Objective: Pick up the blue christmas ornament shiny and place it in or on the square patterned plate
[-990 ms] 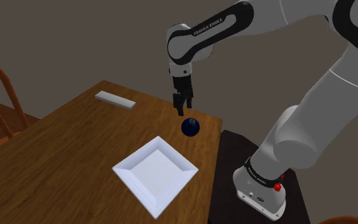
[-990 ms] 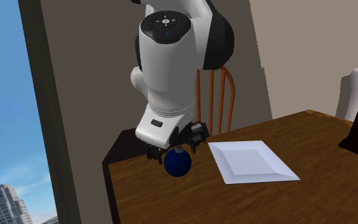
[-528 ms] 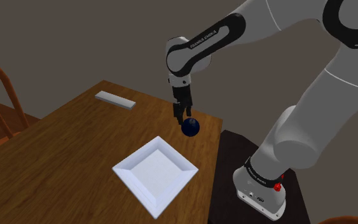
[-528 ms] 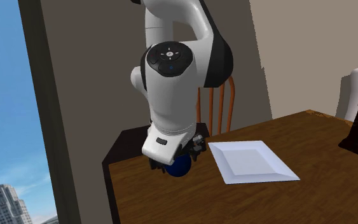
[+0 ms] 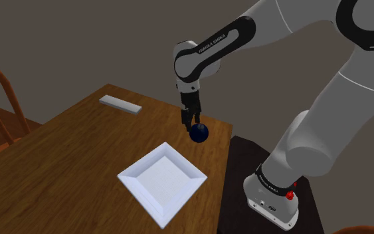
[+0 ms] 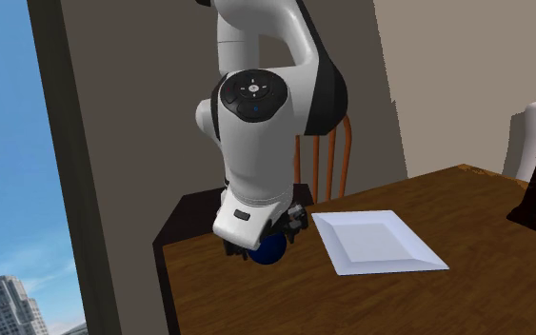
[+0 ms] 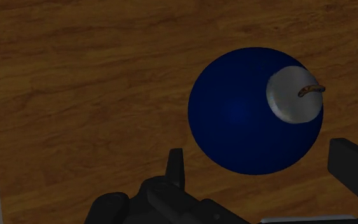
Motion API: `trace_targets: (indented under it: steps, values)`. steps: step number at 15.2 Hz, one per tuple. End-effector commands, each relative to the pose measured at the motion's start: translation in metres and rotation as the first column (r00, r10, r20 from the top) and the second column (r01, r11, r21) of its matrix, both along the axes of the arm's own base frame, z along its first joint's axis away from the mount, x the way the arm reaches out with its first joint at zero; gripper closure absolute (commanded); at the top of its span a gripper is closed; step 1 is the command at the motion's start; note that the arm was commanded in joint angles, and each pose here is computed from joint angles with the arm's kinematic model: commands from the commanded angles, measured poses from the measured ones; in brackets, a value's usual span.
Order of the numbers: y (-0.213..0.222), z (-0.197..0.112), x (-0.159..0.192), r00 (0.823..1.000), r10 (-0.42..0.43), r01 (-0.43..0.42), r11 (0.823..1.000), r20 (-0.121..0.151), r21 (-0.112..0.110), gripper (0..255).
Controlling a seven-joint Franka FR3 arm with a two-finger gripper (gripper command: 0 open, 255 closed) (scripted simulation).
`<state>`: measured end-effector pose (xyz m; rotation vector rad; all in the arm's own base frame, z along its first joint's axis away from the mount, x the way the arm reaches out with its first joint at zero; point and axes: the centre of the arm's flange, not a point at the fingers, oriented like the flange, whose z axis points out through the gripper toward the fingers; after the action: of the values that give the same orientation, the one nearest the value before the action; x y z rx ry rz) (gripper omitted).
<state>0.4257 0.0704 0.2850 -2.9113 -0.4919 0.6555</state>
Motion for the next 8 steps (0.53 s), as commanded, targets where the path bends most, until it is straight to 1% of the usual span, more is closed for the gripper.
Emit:
trace_targets:
  steps: [1,8]
  values:
    - [0.0,0.0,0.0,1.0,0.0,0.0,1.0,0.0,0.0,255]
    - [0.0009,0.0012,-0.0017,1.0,0.0,0.0,1.0,0.0,0.0,255]
